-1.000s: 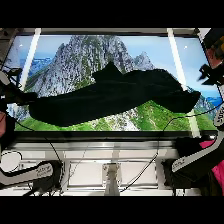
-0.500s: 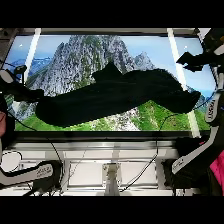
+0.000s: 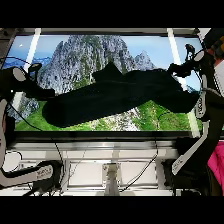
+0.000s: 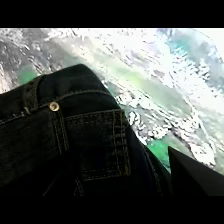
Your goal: Fold the clothes and pants, and hang the long-sleeved shirts on hangers.
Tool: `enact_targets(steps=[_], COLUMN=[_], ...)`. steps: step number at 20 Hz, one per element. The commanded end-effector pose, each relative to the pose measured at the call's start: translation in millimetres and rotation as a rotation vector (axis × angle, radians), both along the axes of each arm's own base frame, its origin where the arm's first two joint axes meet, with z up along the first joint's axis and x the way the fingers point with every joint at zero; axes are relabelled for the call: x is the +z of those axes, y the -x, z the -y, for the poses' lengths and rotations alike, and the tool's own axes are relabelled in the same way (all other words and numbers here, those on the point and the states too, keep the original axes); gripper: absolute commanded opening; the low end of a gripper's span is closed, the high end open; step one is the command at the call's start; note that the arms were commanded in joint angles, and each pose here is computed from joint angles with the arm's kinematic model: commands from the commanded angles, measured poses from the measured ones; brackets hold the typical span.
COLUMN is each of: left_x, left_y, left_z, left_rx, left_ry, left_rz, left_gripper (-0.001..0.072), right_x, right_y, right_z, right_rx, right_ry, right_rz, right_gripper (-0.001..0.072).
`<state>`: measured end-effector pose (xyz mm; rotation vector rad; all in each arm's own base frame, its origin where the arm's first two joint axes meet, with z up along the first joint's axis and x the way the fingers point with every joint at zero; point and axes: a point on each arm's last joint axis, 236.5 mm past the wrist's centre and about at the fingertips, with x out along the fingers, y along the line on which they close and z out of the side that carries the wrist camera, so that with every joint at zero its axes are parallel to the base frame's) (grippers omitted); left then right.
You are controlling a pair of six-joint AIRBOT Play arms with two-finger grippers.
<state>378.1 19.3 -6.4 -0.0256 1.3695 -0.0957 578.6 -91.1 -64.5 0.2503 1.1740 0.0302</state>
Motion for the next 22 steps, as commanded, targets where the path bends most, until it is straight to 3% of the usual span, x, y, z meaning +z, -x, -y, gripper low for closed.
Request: enact_targets(steps=[1,2,4,5,6,10,15,19,22], left_x=[-0.3,-0.2,0.2,0.5,0.7,14.7,133.4,212.2,225.1], left_y=[-0.5,-1.2,-3.0,-4.4,-5.7,-32.5,-68.1,-80.2,-103.6], left_z=[3.7,3.6,3.4,3.2,3.0,-2.2,-50.2,-72.0,-72.4], left_rx=[-0.01,-0.01,-0.009,-0.008,-0.008,0.006,0.038,0.095,0.092], left_ry=[0.001,0.001,0.0,-0.001,-0.002,-0.02,-0.207,-0.258,-0.269], left_rz=[0.001,0.004,0.012,0.018,0.023,0.153,0.516,0.8,0.907], left_gripper=[0.0009,0.001,0.001,0.0009,0.0009,0.0009,0.0009,0.0008,0.0007], right_x=[-15.7,-17.7,-19.0,-19.0,-17.1,17.1,123.4,175.2,215.5], right_y=[10.0,14.4,21.6,23.6,24.2,27.4,38.4,48.7,19.0], right_z=[-16.7,-22.5,-34.2,-37.5,-40.7,-50.3,-43.4,-19.8,5.1], right_rx=[0.039,0.077,0.154,0.176,0.175,0.152,0.051,-0.118,-0.343], right_ry=[-0.041,-0.039,-0.034,-0.035,-0.048,-0.093,-0.082,-0.045,-0.115], right_rz=[-0.061,-0.077,-0.1,-0.105,-0.106,-0.082,0.051,0.139,0.326], right_gripper=[0.0609,0.0589,0.0406,0.0162,0.0017,0.0015,0.0015,0.0015,0.0015])
